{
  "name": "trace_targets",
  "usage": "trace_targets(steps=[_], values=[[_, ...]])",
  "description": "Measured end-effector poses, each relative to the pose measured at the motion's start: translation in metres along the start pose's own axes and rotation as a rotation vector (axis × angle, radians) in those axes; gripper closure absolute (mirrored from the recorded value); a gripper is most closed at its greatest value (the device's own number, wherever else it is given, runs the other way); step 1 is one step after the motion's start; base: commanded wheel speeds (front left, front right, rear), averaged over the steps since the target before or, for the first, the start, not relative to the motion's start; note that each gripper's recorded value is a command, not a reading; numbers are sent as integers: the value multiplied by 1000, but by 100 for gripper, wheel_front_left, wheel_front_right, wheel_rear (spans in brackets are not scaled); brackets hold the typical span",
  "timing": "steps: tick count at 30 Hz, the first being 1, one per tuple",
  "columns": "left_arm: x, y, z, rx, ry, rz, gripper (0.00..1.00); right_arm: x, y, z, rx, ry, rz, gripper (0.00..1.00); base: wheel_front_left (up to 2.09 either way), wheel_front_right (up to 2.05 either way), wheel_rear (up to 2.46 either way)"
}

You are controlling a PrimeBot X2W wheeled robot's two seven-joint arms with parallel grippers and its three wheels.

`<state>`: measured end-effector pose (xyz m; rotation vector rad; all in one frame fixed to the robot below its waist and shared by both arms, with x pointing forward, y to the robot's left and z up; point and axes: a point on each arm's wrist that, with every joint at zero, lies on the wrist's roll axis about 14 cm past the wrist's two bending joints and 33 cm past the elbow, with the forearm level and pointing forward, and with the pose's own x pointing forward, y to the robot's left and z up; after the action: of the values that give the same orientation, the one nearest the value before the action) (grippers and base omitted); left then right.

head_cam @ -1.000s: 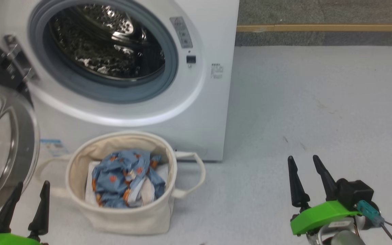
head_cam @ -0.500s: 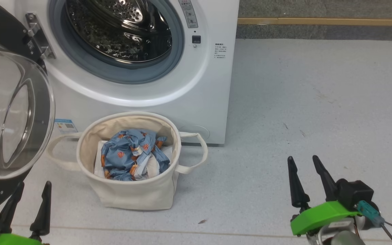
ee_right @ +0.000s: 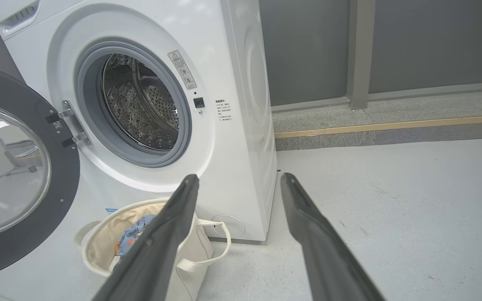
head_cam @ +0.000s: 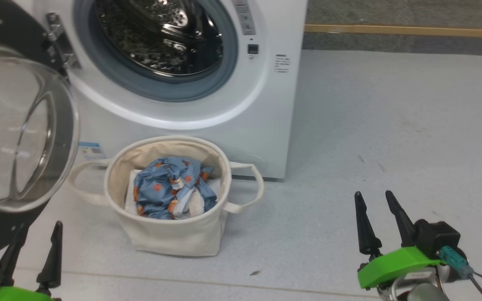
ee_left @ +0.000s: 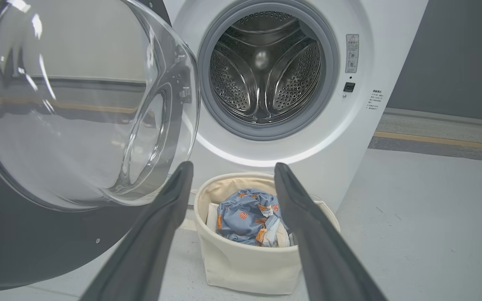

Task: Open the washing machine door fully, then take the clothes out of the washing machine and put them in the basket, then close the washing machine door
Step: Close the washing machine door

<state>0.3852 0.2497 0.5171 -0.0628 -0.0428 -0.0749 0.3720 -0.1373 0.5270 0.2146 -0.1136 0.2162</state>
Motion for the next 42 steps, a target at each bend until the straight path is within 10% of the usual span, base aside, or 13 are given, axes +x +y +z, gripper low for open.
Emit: trace_targets(steps=[23, 42], values=[[-142, 143, 26, 62, -64, 575, 0, 46, 138, -28, 79, 68, 390, 0, 0, 0, 0], [-235, 195, 40, 43, -101, 892, 0, 61, 233, -49, 146, 126, 658, 0, 0, 0, 0]])
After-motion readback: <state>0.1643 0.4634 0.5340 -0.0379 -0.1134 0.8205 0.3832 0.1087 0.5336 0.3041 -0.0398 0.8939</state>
